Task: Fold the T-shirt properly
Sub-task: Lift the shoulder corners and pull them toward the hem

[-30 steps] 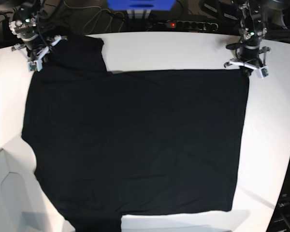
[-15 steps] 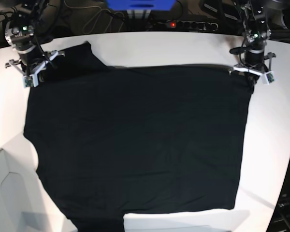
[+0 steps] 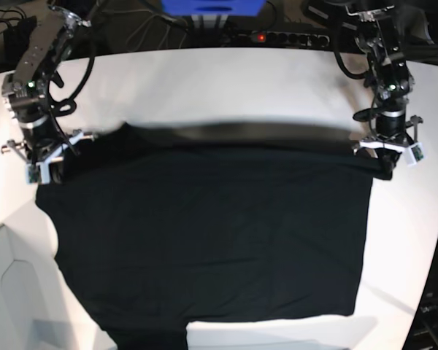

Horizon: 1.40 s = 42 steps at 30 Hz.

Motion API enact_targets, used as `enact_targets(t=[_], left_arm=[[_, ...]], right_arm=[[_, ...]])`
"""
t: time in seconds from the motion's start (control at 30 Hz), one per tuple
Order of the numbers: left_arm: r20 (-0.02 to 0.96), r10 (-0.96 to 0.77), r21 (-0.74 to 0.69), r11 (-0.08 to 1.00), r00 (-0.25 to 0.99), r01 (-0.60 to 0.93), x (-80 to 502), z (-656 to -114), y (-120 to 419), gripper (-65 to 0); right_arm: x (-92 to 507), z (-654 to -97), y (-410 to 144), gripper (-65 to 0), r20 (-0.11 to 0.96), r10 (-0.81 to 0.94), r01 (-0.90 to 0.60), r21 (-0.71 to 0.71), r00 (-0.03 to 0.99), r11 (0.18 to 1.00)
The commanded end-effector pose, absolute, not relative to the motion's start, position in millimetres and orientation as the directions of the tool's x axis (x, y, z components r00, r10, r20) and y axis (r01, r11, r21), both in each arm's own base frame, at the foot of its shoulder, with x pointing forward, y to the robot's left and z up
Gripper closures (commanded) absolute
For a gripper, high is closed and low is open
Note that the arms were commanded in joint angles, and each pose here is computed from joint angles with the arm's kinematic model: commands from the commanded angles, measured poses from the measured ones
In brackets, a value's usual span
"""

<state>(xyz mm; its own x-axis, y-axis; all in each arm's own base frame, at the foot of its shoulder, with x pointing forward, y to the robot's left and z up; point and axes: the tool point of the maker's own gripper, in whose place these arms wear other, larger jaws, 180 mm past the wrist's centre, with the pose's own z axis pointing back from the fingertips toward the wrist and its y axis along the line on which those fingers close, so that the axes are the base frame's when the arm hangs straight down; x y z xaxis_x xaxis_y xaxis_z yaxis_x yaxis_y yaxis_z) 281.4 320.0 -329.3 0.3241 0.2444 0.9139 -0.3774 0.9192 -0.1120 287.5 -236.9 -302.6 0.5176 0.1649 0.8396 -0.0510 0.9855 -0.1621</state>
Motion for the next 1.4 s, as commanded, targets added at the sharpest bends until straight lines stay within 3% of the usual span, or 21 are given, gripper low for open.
enact_targets(t=[0.0,0.33,0.7,1.37], left_arm=[[0.935,0.224,-0.11,0.92,0.276,-0.375,292.8,-313.3,324.9,0.0],[0.911,0.311,-0.2,0.907,0.27,-0.37,350.7,-296.8,323.3,0.0],[0.884,0.376,-0.25,0.882,0.277,-0.4,376.9,-311.1,331.7,0.0],[0.867,0.404,-0.266,0.869,0.291,-0.416,381.7,-324.3,333.6,0.0]], right_arm=[[300.2,-289.0,-237.3,0.0,0.865,0.176,-0.057,-0.169,0.47,0.984],[376.2,-296.9,-239.3,0.0,0.855,0.182,-0.066,-0.172,0.485,0.983],[442.3,-299.9,-241.4,0.0,0.837,0.155,-0.091,-0.126,0.524,0.988],[458.4,-318.4,-226.2,0.0,0.837,0.155,-0.15,-0.089,0.525,0.985]])
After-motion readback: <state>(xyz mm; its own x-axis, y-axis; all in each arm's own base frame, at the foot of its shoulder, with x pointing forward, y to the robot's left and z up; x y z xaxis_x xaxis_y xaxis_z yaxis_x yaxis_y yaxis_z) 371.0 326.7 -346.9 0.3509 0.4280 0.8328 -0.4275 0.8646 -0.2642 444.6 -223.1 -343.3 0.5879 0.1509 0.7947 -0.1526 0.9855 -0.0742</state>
